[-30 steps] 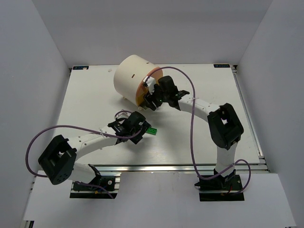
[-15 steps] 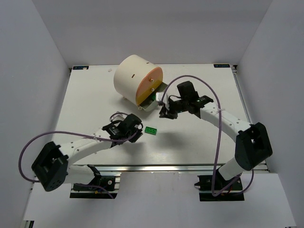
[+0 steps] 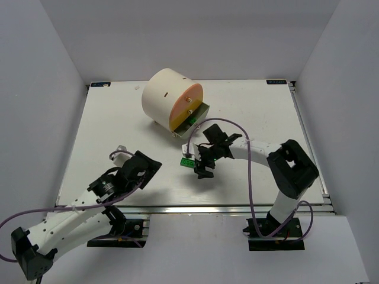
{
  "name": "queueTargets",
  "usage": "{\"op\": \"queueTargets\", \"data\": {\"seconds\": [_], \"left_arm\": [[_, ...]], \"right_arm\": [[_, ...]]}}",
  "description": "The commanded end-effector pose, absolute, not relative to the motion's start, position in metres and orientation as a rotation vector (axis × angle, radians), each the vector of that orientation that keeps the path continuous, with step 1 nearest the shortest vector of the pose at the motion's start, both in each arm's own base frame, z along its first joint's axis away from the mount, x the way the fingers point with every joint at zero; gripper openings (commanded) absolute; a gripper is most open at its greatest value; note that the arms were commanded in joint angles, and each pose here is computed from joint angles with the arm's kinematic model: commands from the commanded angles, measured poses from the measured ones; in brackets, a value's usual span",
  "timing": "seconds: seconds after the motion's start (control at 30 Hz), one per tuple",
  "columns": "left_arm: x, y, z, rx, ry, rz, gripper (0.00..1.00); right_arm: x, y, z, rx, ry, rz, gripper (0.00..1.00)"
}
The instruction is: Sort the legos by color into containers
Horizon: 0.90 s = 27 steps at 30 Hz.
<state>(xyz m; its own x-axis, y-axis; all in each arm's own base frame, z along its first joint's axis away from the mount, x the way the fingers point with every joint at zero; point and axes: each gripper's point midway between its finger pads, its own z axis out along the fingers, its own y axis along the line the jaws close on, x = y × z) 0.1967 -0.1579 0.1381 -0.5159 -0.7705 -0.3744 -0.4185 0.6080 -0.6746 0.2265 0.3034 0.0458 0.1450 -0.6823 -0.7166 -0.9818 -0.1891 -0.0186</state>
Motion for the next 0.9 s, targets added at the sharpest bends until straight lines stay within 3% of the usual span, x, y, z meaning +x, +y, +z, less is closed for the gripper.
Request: {"op": "queueTargets", "data": {"seconds": [0.0,0.5,0.87], "left_arm": [[0.185,-0.133,0.125,-0.922,2.179,-0.564,0.77],[0.184,-0.127,0.131,-0.914,2.159,-0.554,0.77],[0.183,-0.127,0.130,-0.916,2.160,-0.558,0.77]], "right_arm": [[0.250,0.321,0.041,-1.845,1.670,0.661,0.88],[0.268,0.343,0.026,-1.733,1.781,0.534,0.84],[0.272,0.364,0.023,-1.894,1.569,0.587,0.85]]}}
